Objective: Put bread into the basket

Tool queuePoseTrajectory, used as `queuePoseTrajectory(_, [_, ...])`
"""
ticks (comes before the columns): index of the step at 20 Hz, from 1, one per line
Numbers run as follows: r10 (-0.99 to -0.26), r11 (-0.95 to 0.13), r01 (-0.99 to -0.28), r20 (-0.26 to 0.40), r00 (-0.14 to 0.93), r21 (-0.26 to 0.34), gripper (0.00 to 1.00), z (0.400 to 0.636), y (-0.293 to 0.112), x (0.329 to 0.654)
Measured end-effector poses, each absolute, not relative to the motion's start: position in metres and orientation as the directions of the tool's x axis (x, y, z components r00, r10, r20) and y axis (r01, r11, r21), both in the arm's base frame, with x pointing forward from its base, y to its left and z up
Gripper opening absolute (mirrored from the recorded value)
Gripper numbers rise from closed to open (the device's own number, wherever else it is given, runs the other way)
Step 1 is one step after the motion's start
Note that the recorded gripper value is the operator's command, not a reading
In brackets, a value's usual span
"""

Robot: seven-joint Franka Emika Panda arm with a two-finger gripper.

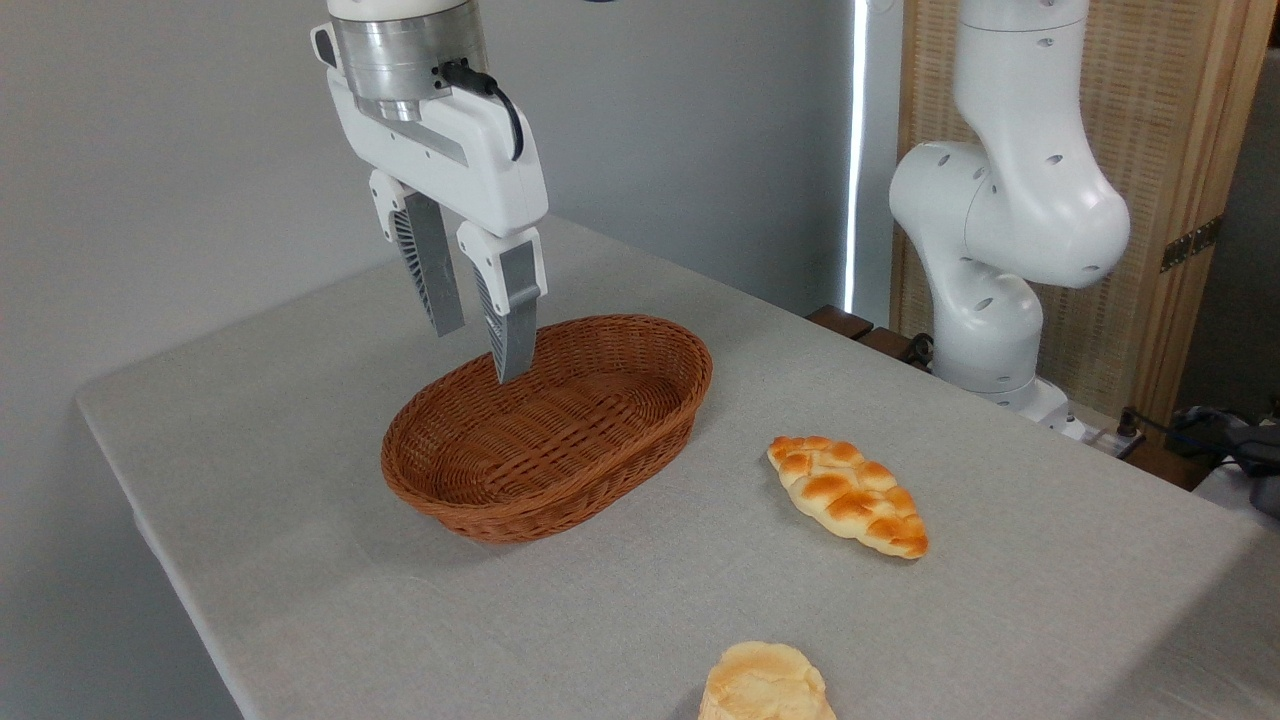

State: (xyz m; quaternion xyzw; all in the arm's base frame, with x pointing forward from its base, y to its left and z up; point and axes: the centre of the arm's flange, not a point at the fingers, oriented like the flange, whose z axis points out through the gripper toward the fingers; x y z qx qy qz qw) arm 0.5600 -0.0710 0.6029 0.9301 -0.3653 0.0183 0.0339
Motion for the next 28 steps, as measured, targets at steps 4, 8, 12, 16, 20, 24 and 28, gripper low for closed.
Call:
queuePoseTrajectory(4, [-0.674, -0.734, -0.677, 0.056, 0.736, 0.052, 1.00, 0.601, -0.068, 0.560])
queuePoseTrajectory(8, [-0.672, -0.737, -0.674, 0.055, 0.738, 0.052, 1.00, 0.601, -0.066, 0.561])
queuePoseTrajectory(12, [-0.670, -0.738, -0.672, 0.055, 0.740, 0.052, 1.00, 0.601, -0.065, 0.561])
queuePoseTrajectory(16, [-0.666, -0.742, -0.668, 0.054, 0.744, 0.053, 1.00, 0.600, -0.062, 0.561])
queuePoseTrajectory(20, [-0.643, -0.763, -0.645, 0.048, 0.764, 0.043, 1.00, 0.595, -0.043, 0.559])
queuePoseTrajectory(24, [-0.625, -0.781, -0.625, 0.020, 0.781, -0.018, 1.00, 0.581, -0.016, 0.554])
queuePoseTrajectory(28, [-0.589, -0.808, -0.587, 0.053, 0.806, -0.052, 1.00, 0.565, 0.020, 0.547])
